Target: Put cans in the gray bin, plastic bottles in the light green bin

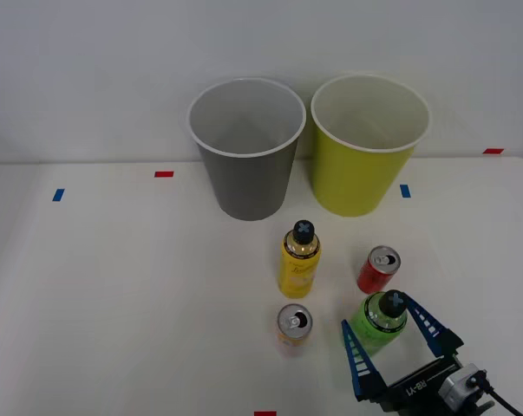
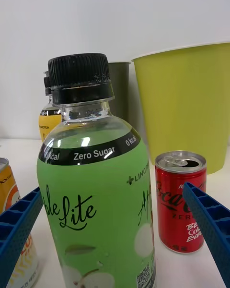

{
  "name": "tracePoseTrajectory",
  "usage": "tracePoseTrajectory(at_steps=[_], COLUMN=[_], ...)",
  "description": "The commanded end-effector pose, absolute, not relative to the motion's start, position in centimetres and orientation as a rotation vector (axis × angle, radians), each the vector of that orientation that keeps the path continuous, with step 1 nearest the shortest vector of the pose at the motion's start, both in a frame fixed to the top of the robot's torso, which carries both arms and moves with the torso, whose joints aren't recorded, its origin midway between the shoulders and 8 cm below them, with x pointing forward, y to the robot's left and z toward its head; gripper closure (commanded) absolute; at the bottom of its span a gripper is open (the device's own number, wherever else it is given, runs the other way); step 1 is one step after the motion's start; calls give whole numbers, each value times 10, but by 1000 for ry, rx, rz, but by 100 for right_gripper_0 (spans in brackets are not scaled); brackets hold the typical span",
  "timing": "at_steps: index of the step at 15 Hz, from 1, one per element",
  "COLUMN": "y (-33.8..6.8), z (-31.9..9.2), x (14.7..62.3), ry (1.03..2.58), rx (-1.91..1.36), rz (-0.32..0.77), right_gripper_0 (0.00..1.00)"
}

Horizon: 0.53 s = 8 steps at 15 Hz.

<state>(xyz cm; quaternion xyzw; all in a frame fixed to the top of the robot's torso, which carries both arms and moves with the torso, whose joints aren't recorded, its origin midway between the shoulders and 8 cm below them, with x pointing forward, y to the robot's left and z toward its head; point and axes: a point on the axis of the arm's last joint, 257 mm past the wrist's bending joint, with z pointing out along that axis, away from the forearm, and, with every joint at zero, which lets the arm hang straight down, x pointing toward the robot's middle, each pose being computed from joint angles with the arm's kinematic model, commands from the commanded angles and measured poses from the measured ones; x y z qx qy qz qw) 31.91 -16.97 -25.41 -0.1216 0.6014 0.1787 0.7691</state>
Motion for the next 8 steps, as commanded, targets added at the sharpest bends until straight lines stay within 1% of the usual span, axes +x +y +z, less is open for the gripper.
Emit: tracePoseTrajectory(at_steps=[1, 8], y=[-170, -170], z=[-255, -256], x=[319, 318], ry=[1309, 1307], rx=[-263, -286], rz=[388, 373], right_gripper_0=[0, 0])
